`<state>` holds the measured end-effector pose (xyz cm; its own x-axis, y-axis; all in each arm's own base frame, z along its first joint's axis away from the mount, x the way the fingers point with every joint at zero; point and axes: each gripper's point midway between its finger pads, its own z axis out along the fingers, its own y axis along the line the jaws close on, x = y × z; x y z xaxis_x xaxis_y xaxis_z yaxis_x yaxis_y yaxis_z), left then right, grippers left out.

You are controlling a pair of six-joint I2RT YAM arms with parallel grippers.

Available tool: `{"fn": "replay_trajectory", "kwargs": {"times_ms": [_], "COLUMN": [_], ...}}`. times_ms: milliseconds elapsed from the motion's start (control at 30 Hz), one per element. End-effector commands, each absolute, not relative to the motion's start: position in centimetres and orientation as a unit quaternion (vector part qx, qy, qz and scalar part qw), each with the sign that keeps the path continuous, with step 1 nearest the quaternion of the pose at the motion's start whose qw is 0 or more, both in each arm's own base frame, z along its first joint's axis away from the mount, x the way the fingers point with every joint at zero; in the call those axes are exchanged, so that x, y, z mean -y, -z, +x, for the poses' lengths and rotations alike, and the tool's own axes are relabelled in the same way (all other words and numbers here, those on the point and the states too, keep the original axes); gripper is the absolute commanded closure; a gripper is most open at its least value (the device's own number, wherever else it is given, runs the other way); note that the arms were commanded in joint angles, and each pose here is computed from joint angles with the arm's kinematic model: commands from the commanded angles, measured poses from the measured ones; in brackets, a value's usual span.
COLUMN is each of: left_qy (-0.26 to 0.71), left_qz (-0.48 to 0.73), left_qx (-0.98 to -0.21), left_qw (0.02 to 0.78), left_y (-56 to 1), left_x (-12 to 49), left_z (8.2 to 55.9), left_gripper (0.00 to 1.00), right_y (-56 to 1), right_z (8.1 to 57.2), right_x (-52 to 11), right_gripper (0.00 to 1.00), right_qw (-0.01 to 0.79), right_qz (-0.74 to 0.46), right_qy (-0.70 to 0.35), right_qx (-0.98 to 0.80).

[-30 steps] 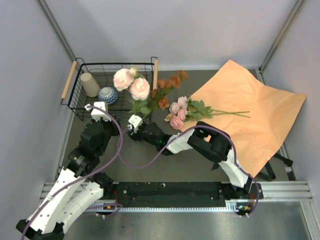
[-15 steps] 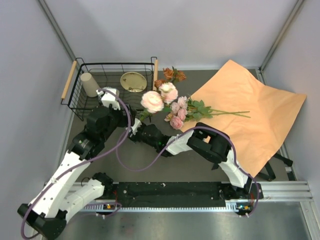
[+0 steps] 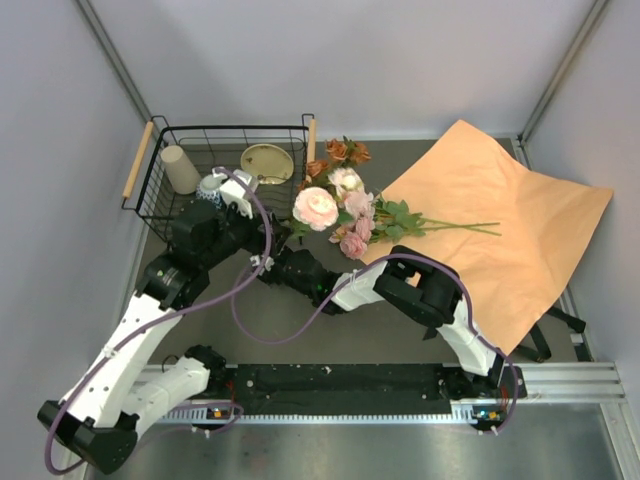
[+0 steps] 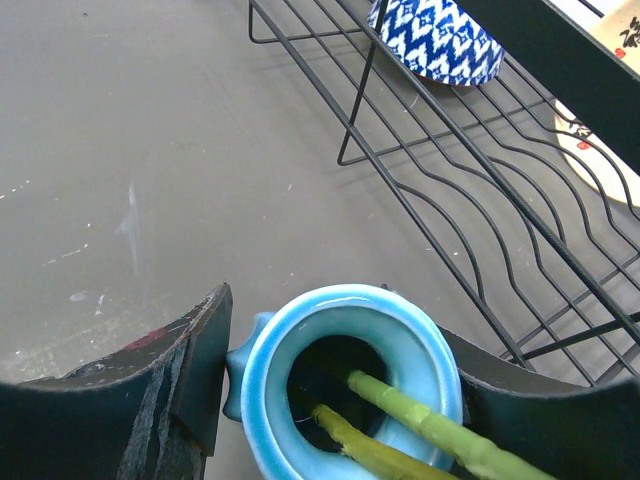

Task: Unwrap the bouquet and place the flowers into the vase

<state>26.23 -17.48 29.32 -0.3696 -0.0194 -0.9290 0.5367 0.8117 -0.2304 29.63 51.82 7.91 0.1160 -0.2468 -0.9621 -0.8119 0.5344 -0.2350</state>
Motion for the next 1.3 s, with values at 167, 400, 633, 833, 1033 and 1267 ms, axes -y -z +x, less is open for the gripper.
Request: {"fn": "replay_trajectory", "kwargs": {"times_ms": [167,400,633,833,1033,1267], "left_qy": [0.278,0.274,0.285,0.273,0.265,0.224], "left_qz": [0.222,0.239,0.238,0.217,0.199,0.157], "left_qx": [-0.740,-0.753,-0.753,-0.750,-0.740,-0.732], "left_qw": [0.571,0.549,0.543,0.562,0.585,0.624], "left_y": [-30.9,-29.7,-30.1,-30.9,-31.8,-31.7], "left_x": [16.7,17.7,19.7,19.6,19.1,16.6], "left_z": [22.0,23.4,26.6,28.1,28.7,28.6], "left_gripper": [0.25,0.17,0.20,0.38,0.90,1.00], "right_y": [-8.3,-8.4,-8.3,-8.2,-8.5,-8.7], "right_z": [29.5,29.5,29.4,29.2,28.8,28.9], "right_x": [-52.0,-52.0,-52.0,-52.0,-52.2,-51.1], "right_gripper": [0.80,0.80,0.80,0.79,0.73,0.57], "right_qw": [0.611,0.611,0.608,0.607,0.605,0.601], "right_qz": [-0.431,-0.430,-0.431,-0.433,-0.430,-0.405], "right_qy": [-0.227,-0.229,-0.230,-0.234,-0.250,-0.274], "right_qx": [-0.624,-0.624,-0.625,-0.624,-0.622,-0.632]}}
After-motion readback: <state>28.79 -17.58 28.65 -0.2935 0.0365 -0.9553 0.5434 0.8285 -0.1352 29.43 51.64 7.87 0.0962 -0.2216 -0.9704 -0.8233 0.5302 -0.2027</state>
